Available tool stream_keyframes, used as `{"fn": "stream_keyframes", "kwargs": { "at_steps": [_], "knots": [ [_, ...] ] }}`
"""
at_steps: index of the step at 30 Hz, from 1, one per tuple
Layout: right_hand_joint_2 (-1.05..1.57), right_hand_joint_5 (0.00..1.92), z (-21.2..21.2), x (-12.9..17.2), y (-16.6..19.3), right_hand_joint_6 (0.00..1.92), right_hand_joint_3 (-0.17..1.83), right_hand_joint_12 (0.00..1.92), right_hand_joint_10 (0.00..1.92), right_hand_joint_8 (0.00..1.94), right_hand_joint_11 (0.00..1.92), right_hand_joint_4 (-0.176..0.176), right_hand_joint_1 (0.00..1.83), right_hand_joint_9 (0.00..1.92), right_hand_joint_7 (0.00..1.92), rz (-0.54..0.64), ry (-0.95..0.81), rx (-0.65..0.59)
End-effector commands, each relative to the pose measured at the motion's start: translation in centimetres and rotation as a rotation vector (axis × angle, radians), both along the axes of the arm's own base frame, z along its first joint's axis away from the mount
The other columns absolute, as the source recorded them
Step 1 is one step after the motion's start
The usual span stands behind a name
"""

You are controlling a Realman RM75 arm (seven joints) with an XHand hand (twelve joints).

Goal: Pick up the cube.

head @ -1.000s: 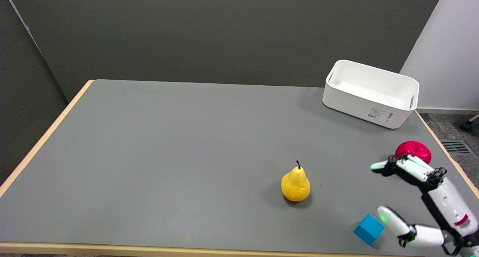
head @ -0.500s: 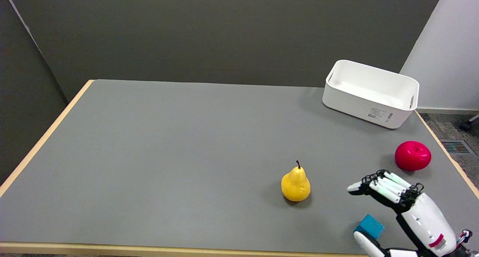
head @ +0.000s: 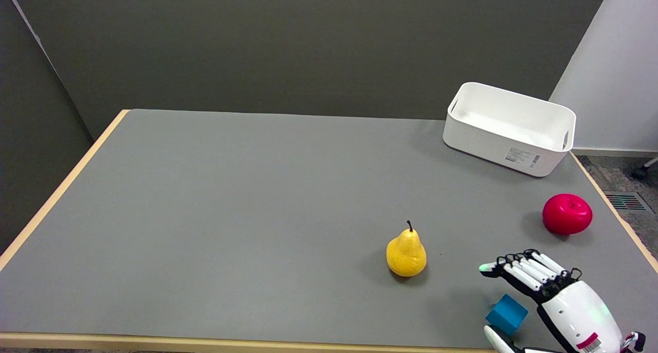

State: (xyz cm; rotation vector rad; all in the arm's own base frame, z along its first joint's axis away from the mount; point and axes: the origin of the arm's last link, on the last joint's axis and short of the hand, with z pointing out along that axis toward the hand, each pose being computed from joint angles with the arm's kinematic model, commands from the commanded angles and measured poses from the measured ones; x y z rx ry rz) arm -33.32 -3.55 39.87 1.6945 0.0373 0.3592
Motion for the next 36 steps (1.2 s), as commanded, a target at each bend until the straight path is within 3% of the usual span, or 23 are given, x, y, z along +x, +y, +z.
{"fn": "stream_keyframes", "kwargs": {
  "at_steps": [1, 11, 17, 21, 36],
  "knots": [
    [0.61, 0.38, 2.3, -1.5, 2.5, 0.73, 0.84, 1.59, 1.14, 0.63, 0.37, 0.065, 0.46, 0.51, 0.55, -0.088, 0.085, -0.186],
    [0.61, 0.38, 2.3, -1.3, 3.0, 0.73, 0.85, 1.59, 1.18, 0.65, 0.37, 0.066, 0.46, 0.55, 0.56, -0.066, 0.086, -0.203],
    [0.65, 0.46, 2.2, -1.3, 2.8, 0.94, 0.87, 1.61, 1.34, 0.98, 0.42, 0.057, 0.62, 0.71, 0.71, -0.048, 0.109, -0.195],
    [0.64, 0.50, 1.9, -1.4, 2.6, 1.00, 0.89, 1.65, 1.40, 1.07, 0.46, 0.064, 0.68, 0.77, 0.76, -0.048, 0.106, -0.189],
    [0.65, 0.50, 1.0, -1.5, 1.3, 1.06, 0.89, 1.67, 1.46, 1.19, 0.50, 0.057, 0.69, 0.81, 0.75, -0.011, 0.077, -0.151]
  ]
}}
